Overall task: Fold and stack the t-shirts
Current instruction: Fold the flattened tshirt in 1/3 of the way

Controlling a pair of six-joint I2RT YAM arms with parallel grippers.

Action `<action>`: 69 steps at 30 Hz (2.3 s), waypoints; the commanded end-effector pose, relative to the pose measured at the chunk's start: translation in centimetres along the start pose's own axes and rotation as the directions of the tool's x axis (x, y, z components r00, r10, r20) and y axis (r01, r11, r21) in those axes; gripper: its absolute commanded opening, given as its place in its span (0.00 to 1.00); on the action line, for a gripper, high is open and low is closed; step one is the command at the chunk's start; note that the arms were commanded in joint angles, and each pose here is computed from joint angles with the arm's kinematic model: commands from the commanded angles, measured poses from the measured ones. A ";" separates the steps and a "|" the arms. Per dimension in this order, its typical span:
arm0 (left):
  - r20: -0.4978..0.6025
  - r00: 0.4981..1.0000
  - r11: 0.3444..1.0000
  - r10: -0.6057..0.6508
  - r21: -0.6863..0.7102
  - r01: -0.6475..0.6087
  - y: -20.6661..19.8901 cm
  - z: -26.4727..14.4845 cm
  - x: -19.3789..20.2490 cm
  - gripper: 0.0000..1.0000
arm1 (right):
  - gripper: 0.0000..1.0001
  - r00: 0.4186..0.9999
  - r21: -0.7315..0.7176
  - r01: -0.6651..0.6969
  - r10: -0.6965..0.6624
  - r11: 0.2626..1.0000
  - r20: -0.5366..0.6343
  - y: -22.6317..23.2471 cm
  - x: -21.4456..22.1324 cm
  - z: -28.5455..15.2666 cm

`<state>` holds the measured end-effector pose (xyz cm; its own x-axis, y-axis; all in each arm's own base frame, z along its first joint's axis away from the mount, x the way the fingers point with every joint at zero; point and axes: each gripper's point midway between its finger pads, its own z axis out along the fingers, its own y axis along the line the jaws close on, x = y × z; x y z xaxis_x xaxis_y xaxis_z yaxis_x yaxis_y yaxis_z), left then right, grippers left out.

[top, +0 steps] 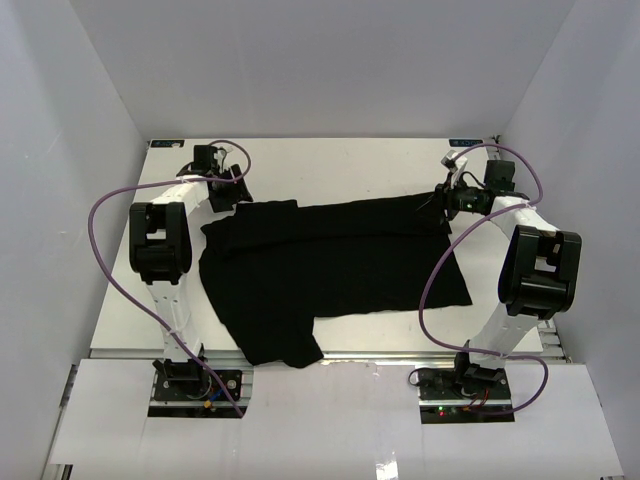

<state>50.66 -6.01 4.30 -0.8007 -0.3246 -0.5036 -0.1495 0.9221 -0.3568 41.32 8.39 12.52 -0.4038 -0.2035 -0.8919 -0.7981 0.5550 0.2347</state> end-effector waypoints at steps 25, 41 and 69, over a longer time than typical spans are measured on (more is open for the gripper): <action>-0.021 0.999 0.998 0.041 0.040 -0.041 -0.8 0.2 0.9 0.19 | 0.57 1.000 0.011 0.014 -0.014 1.000 0.017 -0.2 -1.3 -0.7; 0.211 0.977 0.978 0.039 0.190 -0.080 -6.1 -9.1 -4.0 0.08 | 0.58 1.000 0.009 0.011 -0.011 1.000 0.017 0.3 -1.1 -1.0; -0.001 1.000 0.823 -0.023 0.568 0.020 -9.1 -20.6 13.4 0.08 | 0.58 0.999 -0.034 0.043 -0.042 0.998 0.024 2.6 -1.8 -0.2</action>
<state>31.09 -13.44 16.52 -0.7778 -0.3566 -0.5176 0.1630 0.6809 -0.7140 40.48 9.25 13.54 -0.3927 -0.2125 -0.8948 -0.8097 0.5412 0.2268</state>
